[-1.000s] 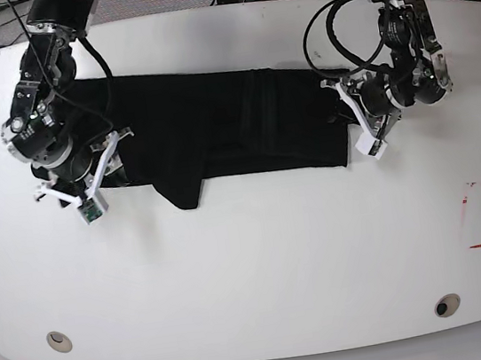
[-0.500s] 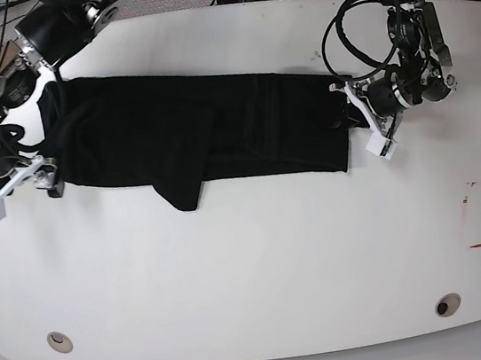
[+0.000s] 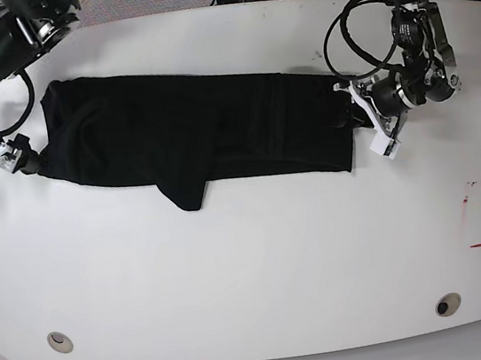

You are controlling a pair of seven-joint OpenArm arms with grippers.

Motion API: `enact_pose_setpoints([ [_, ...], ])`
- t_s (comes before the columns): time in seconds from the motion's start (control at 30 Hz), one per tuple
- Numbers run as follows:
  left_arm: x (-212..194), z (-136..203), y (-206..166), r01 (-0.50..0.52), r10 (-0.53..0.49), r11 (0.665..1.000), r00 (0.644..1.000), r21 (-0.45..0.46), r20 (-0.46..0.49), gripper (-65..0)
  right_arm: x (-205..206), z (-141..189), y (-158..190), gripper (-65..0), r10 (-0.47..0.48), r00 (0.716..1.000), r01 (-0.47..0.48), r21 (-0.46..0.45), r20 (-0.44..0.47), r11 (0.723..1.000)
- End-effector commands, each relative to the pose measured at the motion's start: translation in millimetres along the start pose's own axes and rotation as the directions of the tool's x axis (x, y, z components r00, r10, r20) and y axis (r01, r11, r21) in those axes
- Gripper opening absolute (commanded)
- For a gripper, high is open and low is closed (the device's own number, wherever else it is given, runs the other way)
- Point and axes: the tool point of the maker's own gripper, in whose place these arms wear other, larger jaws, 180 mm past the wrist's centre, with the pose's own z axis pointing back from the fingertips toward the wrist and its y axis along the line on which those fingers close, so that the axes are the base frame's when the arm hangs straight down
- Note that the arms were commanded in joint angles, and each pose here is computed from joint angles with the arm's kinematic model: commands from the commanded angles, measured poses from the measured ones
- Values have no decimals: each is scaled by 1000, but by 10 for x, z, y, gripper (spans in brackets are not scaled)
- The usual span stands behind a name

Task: Fold the T-shirt properly
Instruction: 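Regrasp the band ends with both grippers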

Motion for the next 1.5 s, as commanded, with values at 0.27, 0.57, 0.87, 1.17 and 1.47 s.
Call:
enact_pose_setpoints([
  [0.27,-204,46,152,17,-9,997,994,69,-112,-524,-237,-102,91,0,-34,999,35,49,-18,998],
  [0.57,-212,46,151,16,-8,997,993,69,-114,-525,-590,-333,577,0,38,995,-26,123,-94,992],
  [0.87,-223,48,148,16,-8,998,993,69,-115,-525,-646,-393,1012,-57,148,985,-131,167,-91,977],
  [1.17,-230,45,150,17,-9,997,993,71,-119,-525,-518,-332,927,-623,194,977,-184,113,-85,976],
  [1.47,-276,-119,39,57,-41,995,983,82,-179,-525,-185,22,1183,-650,418,909,-418,42,10,908],
])
